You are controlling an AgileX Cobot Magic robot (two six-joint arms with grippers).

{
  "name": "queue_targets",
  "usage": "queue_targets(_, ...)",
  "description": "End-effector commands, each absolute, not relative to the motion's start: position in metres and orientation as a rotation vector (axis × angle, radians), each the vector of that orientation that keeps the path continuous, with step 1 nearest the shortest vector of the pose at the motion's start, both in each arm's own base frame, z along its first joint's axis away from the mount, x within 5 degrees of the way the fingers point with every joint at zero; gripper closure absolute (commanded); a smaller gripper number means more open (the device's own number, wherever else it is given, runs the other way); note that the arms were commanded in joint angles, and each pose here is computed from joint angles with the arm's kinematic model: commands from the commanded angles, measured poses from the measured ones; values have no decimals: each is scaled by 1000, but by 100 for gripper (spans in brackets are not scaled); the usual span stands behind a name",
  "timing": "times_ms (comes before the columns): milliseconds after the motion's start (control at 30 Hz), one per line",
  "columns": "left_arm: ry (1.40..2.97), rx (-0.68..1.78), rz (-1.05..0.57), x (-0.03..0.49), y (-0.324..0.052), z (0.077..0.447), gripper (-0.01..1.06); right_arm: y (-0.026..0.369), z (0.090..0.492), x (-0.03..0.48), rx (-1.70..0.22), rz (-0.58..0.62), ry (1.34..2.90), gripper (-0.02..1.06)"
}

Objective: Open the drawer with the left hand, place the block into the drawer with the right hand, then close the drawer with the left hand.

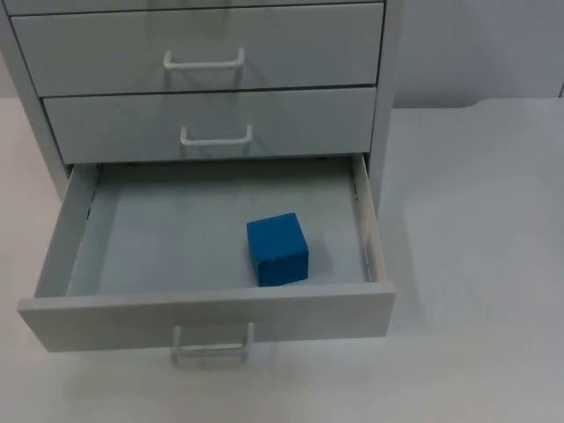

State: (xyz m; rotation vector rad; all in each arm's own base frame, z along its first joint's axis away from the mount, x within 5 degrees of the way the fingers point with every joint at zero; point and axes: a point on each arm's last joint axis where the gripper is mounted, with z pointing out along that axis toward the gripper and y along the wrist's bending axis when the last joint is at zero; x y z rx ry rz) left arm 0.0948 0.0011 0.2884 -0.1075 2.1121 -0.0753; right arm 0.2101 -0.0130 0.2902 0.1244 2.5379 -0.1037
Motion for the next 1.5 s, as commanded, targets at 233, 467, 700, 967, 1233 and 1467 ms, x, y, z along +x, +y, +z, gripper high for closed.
queue_targets(233,2101,-54,-115,98,-4,288,54,-12,291,209,146,-69,2515,24)
queue_targets(467,2186,172,-154,112,-15,301,105,-12,291,209,146,-71,2519,24)
queue_targets(700,2295,432,-270,152,-37,315,105,-12,291,209,147,-69,2519,24)
queue_targets(967,2288,747,-260,175,-84,302,105,-11,292,210,145,-67,2505,24)
queue_targets(1233,2291,928,103,173,-122,281,105,-11,292,210,145,-67,2502,24)
queue_targets(1467,2108,1198,196,158,-156,277,105,-11,291,210,146,-65,2506,24)
